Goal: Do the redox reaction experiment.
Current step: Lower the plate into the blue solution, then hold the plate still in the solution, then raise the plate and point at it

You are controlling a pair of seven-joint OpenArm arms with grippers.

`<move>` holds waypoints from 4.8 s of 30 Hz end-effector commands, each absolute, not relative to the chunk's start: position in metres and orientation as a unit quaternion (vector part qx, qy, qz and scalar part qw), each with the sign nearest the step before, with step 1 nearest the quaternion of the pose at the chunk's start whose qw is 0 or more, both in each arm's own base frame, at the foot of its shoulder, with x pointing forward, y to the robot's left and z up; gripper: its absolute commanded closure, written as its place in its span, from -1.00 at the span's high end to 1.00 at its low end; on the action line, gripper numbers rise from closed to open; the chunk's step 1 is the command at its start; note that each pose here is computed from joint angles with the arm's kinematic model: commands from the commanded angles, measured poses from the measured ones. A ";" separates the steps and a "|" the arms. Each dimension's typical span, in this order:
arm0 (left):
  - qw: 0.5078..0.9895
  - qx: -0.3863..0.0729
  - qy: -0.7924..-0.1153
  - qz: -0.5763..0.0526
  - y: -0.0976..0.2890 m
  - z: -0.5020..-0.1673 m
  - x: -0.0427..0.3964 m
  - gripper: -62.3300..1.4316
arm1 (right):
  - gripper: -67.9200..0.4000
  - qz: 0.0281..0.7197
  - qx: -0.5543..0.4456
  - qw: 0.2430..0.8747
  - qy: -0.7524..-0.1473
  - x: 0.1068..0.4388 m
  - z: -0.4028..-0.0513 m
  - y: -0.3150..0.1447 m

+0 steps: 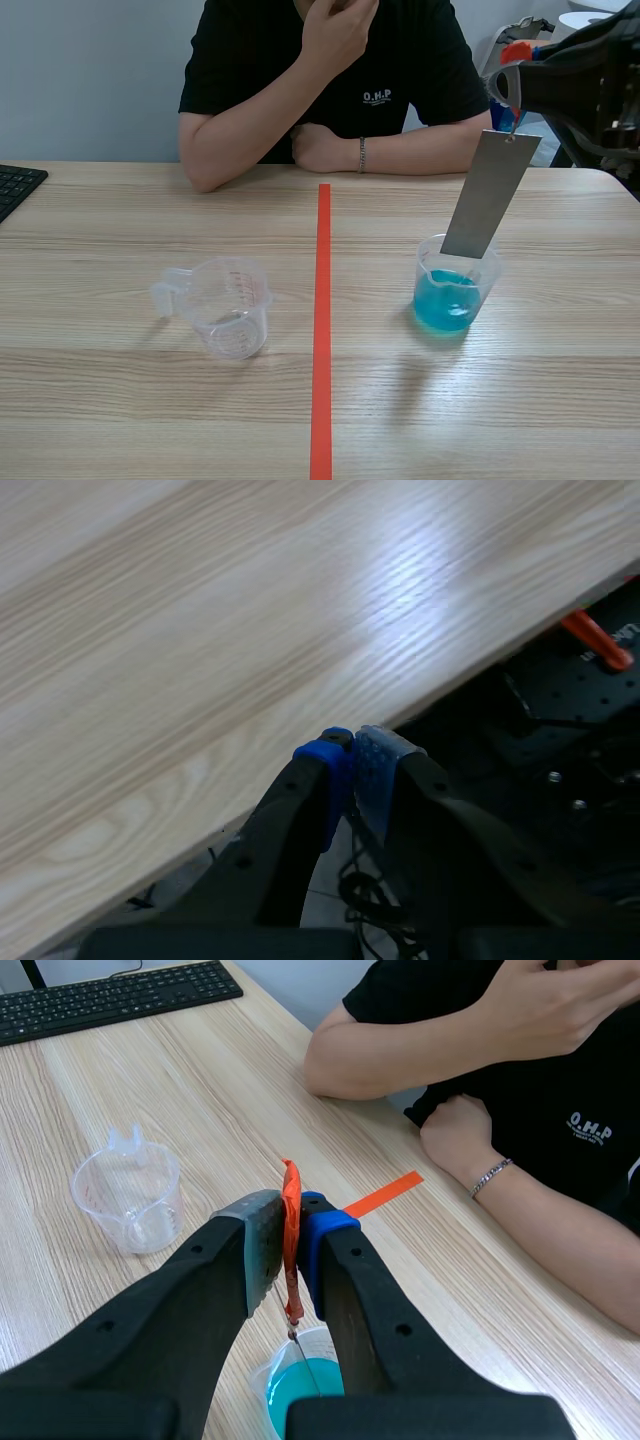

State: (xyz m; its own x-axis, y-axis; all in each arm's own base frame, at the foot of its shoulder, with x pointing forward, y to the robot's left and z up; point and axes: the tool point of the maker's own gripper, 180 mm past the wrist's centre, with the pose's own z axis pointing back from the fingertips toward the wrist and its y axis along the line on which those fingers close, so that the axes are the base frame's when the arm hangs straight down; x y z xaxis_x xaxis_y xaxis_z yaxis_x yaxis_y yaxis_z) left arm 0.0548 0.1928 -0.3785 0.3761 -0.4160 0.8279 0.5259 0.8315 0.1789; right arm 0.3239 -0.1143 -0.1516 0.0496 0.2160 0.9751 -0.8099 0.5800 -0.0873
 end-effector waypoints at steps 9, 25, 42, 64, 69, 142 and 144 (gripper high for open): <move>0.816 -0.058 -0.500 -0.282 0.183 -0.367 0.056 -0.83 | -0.94 0.349 0.251 0.681 -0.592 0.339 -0.157 -0.126; 0.816 -0.055 -0.501 -0.281 0.184 -0.367 0.057 -0.83 | -0.94 0.321 0.243 0.692 -0.600 0.350 -0.187 -0.124; 0.816 -0.055 -0.503 -0.281 0.183 -0.367 0.058 -0.83 | -0.95 0.297 0.231 0.723 -0.580 0.362 -0.244 -0.129; 0.816 -0.055 -0.503 -0.281 0.183 -0.367 0.058 -0.83 | -0.95 0.299 0.229 0.722 -0.580 0.367 -0.242 -0.129; 0.816 -0.055 -0.503 -0.281 0.183 -0.367 0.058 -0.83 | -0.95 0.299 0.228 0.722 -0.580 0.367 -0.242 -0.129; 0.814 -0.053 -0.504 -0.282 0.184 -0.366 0.059 -0.83 | -0.94 0.318 0.271 0.673 -0.610 0.344 -0.112 -0.132; 0.814 -0.053 -0.505 -0.282 0.184 -0.366 0.059 -0.83 | -0.94 0.320 0.274 0.670 -0.611 0.342 -0.108 -0.130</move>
